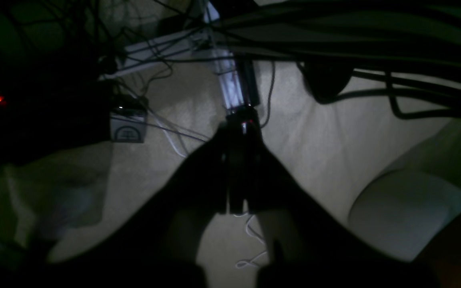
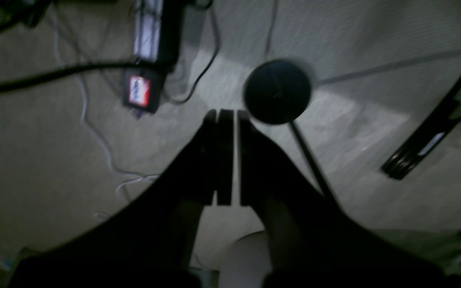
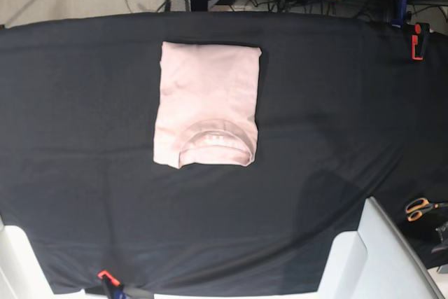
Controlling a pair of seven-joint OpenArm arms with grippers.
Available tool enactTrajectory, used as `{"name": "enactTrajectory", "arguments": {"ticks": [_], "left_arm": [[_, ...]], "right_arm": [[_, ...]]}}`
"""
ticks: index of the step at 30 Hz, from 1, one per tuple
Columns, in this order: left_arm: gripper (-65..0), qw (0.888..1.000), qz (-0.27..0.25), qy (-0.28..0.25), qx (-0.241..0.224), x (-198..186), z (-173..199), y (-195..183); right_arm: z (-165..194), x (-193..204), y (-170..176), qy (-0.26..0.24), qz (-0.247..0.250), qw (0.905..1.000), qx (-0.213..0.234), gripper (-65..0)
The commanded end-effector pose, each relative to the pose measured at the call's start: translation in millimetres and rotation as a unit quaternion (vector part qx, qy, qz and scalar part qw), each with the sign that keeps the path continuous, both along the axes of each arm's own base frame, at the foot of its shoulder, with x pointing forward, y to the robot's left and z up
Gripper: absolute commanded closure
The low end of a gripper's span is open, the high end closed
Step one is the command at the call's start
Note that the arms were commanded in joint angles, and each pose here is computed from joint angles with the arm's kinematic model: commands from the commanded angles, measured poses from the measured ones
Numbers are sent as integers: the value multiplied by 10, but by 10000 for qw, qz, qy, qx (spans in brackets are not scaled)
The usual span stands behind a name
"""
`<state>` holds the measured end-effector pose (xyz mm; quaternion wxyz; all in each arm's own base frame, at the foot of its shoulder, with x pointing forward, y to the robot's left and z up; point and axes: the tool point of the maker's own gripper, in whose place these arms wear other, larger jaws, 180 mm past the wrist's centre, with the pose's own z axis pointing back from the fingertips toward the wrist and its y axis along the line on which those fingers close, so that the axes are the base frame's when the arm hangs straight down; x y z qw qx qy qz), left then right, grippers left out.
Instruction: Fold the T-shirt properly
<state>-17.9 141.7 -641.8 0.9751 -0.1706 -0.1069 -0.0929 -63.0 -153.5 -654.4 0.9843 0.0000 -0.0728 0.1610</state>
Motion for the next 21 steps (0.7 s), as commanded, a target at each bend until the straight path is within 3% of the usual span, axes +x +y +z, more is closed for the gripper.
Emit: {"name": "enactTrajectory", "arguments": {"ticks": [1,21], "left_arm": [[0,10000,10,-91,7,85,5,32],[0,9999,18,-124,24,130,5,53]], "right_arm": [[6,48,-51,-99,-2,9999,-40,-27],[-12,162,290,-195,-49,9996,222,-27]]}}
